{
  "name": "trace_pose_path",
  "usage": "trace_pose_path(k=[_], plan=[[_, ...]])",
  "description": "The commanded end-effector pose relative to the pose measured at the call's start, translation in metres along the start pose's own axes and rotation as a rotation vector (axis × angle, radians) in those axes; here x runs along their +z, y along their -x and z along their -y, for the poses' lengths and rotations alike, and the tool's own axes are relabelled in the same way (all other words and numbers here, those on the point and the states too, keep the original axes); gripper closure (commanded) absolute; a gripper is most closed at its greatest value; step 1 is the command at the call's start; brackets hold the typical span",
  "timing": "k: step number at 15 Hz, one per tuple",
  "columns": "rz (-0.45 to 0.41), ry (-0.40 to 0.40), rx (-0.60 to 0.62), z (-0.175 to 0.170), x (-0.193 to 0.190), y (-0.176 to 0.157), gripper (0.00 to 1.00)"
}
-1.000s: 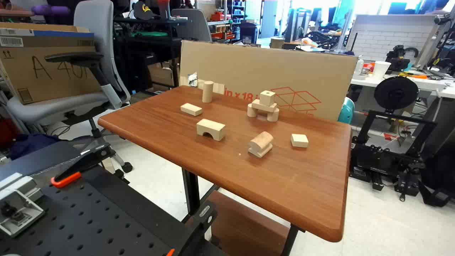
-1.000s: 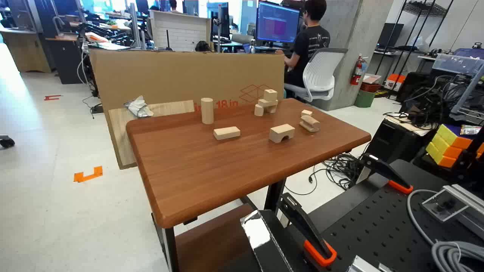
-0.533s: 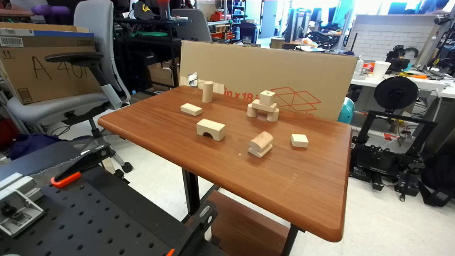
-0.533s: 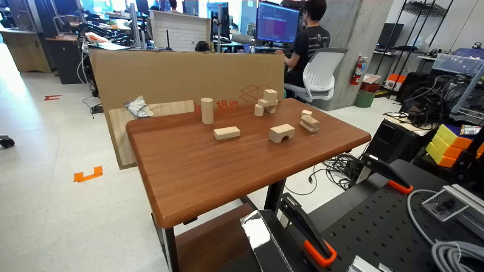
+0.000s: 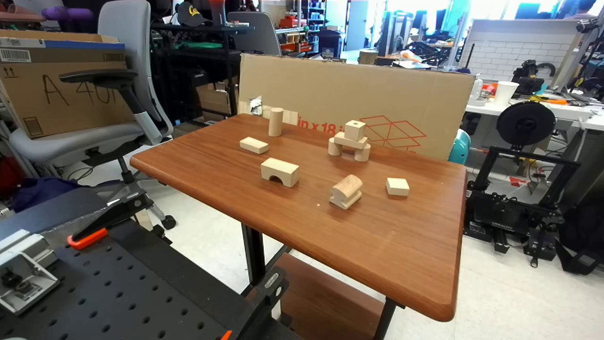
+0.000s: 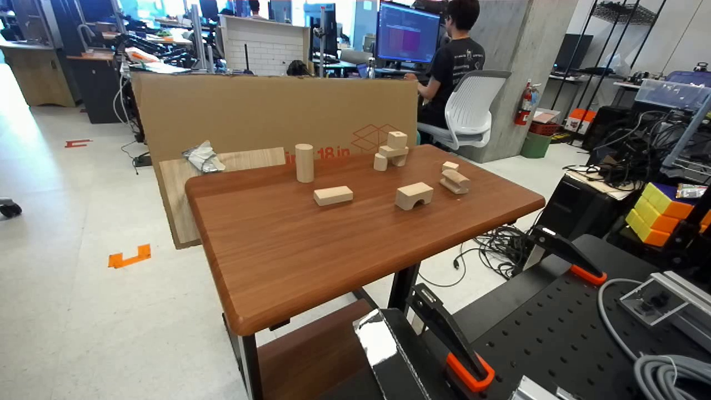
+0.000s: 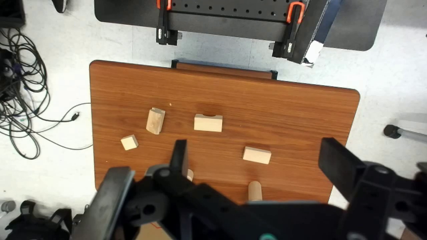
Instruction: Remove the square block from the stack at the back of the table and place it on top of the rectangular block on the left
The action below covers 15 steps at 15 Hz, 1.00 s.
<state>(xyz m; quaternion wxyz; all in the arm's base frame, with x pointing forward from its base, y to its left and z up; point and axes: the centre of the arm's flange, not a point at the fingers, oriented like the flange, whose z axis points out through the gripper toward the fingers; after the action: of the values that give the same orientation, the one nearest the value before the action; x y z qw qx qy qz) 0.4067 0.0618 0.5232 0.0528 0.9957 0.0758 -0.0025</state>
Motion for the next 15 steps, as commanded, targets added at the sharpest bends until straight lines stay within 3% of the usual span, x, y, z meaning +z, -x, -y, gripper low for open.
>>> trace_pose_path(k=[1,8,15], plan=[[0.0,0.0,0.0,0.0,0.0,0.0,0.0],[-0.004,-0.016,-0.046,-0.009,0.008,-0.018,0.0],[-0.006,-0.058,-0.083,-0.051,0.046,-0.085,0.0]])
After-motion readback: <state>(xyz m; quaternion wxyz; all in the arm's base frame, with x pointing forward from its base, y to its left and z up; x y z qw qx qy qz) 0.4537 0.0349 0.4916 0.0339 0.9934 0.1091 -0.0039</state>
